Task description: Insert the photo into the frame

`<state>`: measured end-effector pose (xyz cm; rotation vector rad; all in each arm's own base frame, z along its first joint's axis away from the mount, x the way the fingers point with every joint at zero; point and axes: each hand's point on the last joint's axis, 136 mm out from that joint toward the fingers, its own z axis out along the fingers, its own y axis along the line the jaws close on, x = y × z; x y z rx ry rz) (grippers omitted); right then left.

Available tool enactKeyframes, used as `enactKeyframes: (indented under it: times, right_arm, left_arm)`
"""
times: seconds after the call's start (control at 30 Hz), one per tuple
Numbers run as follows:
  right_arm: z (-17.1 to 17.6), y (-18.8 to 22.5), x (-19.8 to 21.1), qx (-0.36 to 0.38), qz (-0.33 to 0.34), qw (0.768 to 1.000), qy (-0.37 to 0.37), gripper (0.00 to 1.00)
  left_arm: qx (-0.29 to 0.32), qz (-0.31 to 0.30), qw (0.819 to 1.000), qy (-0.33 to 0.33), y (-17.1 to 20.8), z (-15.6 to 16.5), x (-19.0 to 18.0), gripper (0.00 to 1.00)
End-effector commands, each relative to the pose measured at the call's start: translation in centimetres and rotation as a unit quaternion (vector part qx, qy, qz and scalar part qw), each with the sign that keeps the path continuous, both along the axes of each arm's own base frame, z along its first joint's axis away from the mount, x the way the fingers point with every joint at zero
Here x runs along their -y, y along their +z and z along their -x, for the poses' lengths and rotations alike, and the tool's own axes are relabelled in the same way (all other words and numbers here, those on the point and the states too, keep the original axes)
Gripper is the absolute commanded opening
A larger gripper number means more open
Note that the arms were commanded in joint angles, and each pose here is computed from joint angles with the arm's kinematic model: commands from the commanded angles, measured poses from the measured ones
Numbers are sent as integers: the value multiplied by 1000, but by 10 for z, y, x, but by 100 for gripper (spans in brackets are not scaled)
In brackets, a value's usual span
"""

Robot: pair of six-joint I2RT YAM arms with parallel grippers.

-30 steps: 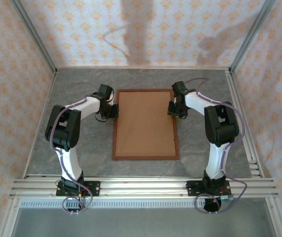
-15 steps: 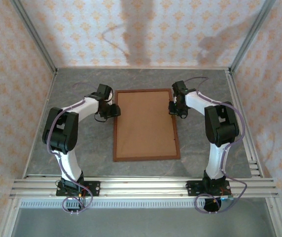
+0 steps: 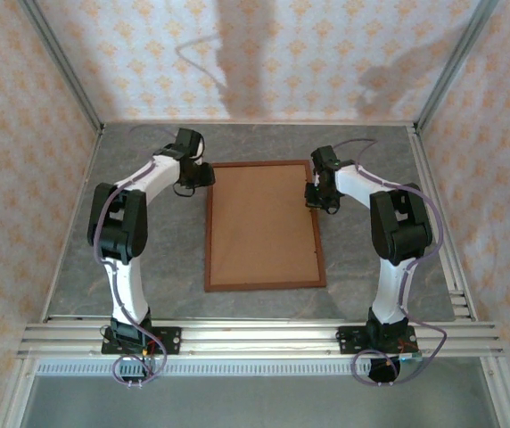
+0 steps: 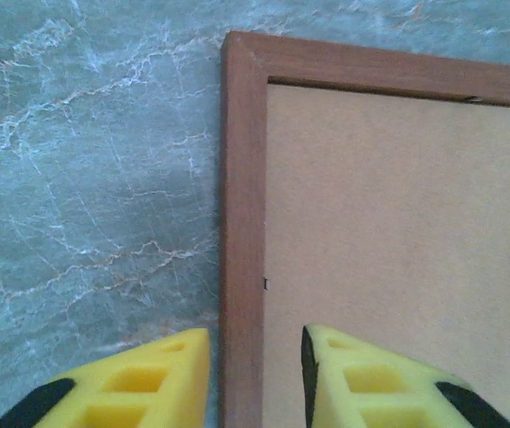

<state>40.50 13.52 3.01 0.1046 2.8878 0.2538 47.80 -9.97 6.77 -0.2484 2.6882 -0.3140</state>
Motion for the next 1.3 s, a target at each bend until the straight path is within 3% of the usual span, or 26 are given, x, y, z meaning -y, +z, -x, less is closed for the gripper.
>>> enactKeyframes:
  times: [0.0, 0.37, 1.27]
  right_arm:
    - [1, -11, 7, -9, 24, 1000, -2, 14]
    - [3, -14, 7, -14, 23, 1000, 1, 14]
    - [4, -17, -1, -22, 8, 1000, 4, 14]
  left_arm:
    - [-33, -32, 999, -5, -10, 2, -10, 27]
    - [-58, -32, 998, -14, -31, -2, -7, 19]
    - [-120, -39, 989, -73, -79, 25, 27, 25]
